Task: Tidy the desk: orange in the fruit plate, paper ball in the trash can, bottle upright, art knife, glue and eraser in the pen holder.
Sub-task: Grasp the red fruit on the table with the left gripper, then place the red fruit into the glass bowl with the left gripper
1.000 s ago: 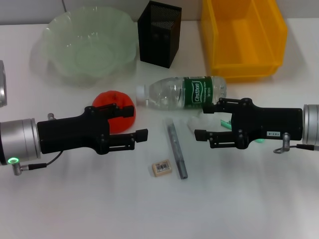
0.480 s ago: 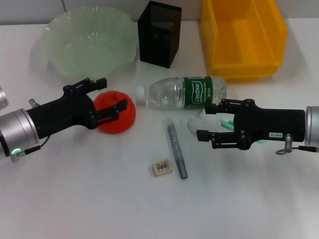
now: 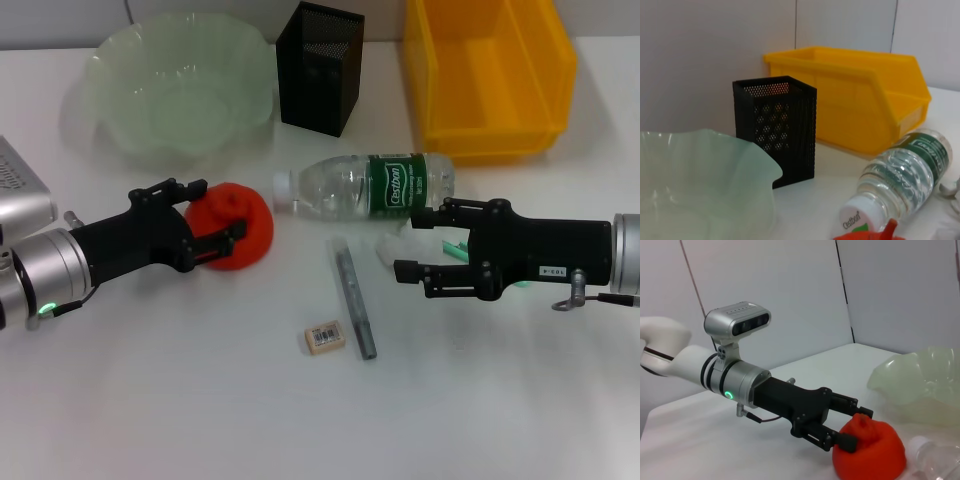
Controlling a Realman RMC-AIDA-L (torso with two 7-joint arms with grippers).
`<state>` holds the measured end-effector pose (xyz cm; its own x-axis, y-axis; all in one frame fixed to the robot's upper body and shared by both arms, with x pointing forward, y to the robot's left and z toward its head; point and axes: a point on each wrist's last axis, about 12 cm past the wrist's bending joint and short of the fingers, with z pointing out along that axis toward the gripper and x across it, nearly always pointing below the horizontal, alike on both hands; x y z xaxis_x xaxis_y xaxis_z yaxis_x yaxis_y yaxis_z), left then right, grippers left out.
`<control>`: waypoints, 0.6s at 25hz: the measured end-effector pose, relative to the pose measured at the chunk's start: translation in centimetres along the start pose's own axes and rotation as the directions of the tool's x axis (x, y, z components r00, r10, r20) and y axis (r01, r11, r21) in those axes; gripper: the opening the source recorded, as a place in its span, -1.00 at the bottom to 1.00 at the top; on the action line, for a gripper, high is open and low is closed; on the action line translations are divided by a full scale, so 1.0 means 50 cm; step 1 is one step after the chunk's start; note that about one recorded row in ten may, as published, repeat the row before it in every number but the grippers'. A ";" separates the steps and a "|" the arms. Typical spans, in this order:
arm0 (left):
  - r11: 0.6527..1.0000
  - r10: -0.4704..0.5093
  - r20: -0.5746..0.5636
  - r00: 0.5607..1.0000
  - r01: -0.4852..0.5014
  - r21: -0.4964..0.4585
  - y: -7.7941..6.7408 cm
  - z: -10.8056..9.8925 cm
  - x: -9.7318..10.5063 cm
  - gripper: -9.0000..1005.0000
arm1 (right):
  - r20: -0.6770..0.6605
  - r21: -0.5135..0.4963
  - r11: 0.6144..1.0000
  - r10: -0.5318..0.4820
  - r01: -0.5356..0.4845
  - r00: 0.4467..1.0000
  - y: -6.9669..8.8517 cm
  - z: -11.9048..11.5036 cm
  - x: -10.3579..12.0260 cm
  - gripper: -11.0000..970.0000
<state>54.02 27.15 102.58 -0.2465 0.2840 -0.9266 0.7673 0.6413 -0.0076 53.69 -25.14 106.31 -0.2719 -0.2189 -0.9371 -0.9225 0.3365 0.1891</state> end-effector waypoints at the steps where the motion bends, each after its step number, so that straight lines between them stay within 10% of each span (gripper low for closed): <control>1: 1.000 0.002 -0.004 1.000 -0.002 -0.002 0.001 0.001 0.000 0.43 | 0.000 0.001 1.000 0.000 0.000 1.000 0.000 0.000 0.000 0.63; 8: 1.000 -0.012 -0.003 1.000 0.011 -0.026 0.007 -0.001 0.000 0.40 | 0.003 0.004 1.000 0.000 0.000 1.000 -0.001 0.001 -0.001 0.63; 15: 0.999 -0.016 0.050 0.999 0.014 0.037 -0.007 -0.020 -0.003 -0.42 | 0.004 0.006 1.000 0.001 -0.002 1.000 -0.001 0.001 0.000 0.63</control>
<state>53.21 27.60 103.12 -0.2284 0.2378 -0.9441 0.7853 0.6182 -0.0342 53.74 -25.12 106.31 -0.2723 -0.2150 -0.9379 -0.9204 0.3426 0.1886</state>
